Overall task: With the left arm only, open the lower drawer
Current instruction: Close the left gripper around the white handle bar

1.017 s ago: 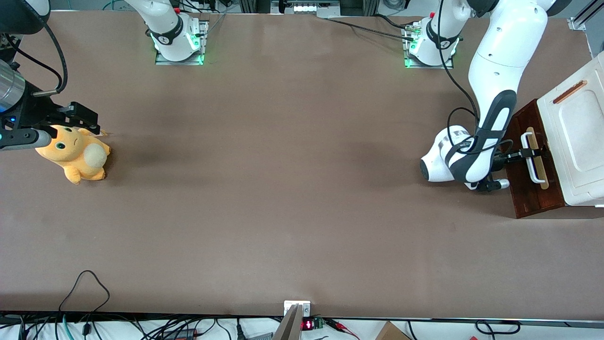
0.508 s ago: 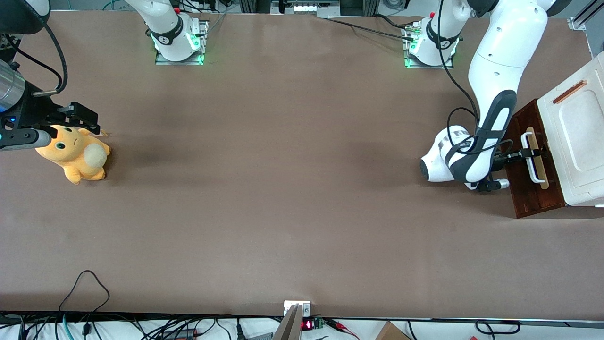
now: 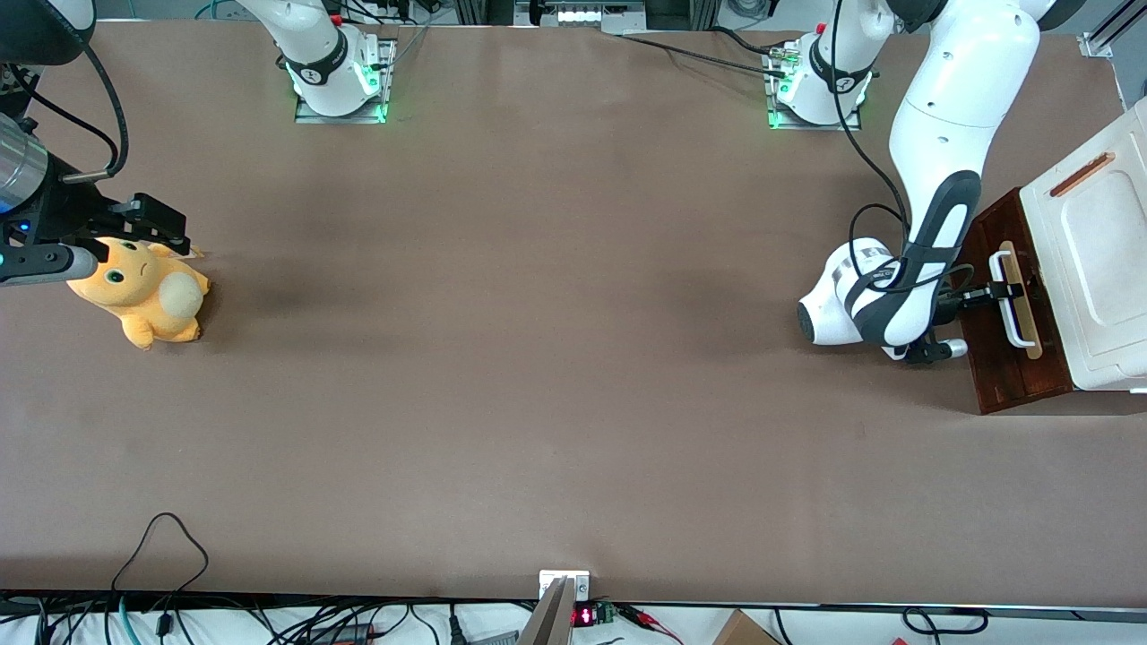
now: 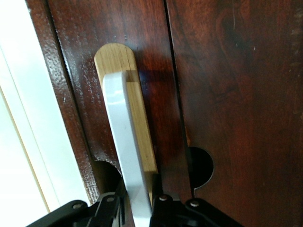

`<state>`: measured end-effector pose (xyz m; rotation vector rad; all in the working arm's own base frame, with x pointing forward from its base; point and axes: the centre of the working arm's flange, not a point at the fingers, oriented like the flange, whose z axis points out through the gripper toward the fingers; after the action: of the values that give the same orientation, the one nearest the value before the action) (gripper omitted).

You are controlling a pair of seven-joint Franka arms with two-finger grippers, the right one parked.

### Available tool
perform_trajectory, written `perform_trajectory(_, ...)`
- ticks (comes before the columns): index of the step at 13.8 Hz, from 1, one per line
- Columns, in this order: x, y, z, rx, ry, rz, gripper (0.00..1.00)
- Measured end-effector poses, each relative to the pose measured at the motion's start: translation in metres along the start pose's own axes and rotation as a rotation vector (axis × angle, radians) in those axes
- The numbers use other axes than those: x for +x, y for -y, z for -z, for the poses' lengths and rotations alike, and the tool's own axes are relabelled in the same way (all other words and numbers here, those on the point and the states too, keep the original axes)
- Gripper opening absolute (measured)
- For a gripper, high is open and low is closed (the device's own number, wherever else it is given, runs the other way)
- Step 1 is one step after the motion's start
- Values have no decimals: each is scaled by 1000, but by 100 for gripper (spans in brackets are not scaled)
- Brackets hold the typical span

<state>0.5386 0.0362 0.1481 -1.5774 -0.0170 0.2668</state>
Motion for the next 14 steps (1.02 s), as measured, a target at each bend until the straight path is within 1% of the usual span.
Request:
perform_trajectory(3,0,1,0,-4,4,5,24)
perform_trajectory(7,4,5,3,-34,34,22,23)
perform_trajectory(9,5,7,4,-43,42,27,23)
perform_trajectory(14,6,8,4,-48,47,31,22)
